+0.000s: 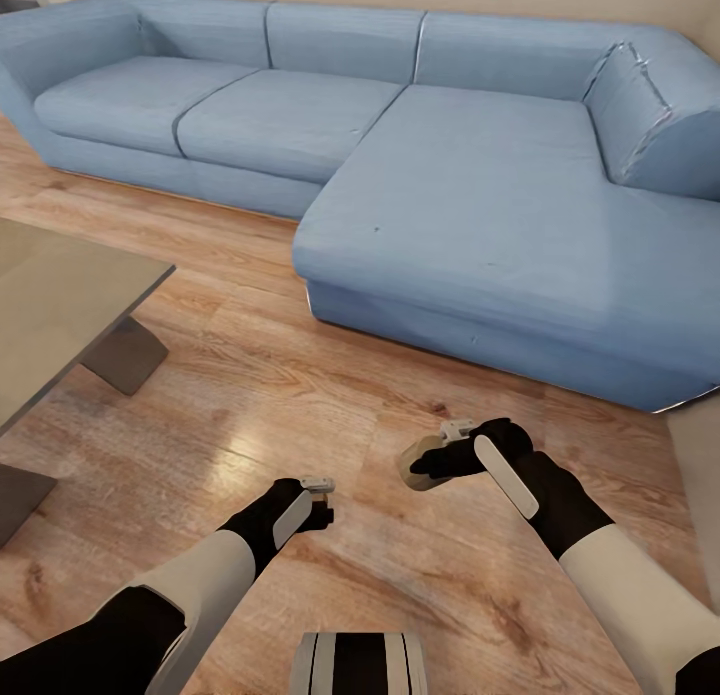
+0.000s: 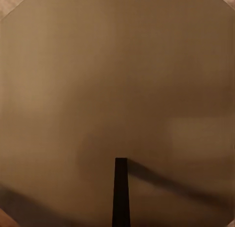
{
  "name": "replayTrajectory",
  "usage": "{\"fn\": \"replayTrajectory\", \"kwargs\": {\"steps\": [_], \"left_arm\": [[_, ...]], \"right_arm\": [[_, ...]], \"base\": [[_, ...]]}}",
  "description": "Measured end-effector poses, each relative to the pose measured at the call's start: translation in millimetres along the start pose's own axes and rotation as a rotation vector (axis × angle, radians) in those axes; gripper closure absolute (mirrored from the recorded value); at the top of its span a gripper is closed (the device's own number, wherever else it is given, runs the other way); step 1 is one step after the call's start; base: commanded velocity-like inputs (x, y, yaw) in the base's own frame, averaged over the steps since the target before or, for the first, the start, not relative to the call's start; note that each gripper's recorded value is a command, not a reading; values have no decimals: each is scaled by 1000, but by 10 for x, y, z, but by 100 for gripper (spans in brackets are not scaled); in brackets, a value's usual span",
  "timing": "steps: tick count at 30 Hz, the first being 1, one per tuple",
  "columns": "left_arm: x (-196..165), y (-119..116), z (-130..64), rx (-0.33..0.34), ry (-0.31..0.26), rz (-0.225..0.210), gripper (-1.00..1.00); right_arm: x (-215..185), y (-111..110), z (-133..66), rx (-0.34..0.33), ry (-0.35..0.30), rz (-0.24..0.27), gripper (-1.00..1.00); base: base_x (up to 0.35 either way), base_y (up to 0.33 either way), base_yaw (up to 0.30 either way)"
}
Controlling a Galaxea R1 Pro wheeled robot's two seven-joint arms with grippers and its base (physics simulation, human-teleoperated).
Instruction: Place each of the two pumpkins and all three candles from the living room inside a cabinet in the living room (use any cabinet), then make sure every cabinet is closed, and position the cauldron so it is next to a table in the living room.
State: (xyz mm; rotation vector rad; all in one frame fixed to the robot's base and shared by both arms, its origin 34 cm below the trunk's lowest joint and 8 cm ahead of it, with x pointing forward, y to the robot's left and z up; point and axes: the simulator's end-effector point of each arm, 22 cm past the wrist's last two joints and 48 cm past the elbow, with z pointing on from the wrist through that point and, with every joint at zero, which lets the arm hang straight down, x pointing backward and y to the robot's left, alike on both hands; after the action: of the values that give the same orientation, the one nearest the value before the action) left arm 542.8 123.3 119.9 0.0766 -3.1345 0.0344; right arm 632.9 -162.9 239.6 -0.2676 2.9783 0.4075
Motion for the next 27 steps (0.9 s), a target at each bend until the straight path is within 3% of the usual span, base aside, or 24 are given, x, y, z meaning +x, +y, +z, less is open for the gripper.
{"fn": "replayTrajectory", "kwargs": {"steps": [8, 16, 27], "left_arm": [[-2, 0, 0, 0, -1, 0, -100], [123, 10, 157, -2, 32, -1, -100], [125, 8, 157, -1, 33, -2, -100]], "right_arm": [[-1, 0, 0, 0, 0, 0, 100], [111, -32, 170, -5, 31, 9, 100], [110, -31, 169, -5, 31, 9, 100]], "base": [[0, 0, 0], [0, 0, 0], [0, 0, 0]]}}
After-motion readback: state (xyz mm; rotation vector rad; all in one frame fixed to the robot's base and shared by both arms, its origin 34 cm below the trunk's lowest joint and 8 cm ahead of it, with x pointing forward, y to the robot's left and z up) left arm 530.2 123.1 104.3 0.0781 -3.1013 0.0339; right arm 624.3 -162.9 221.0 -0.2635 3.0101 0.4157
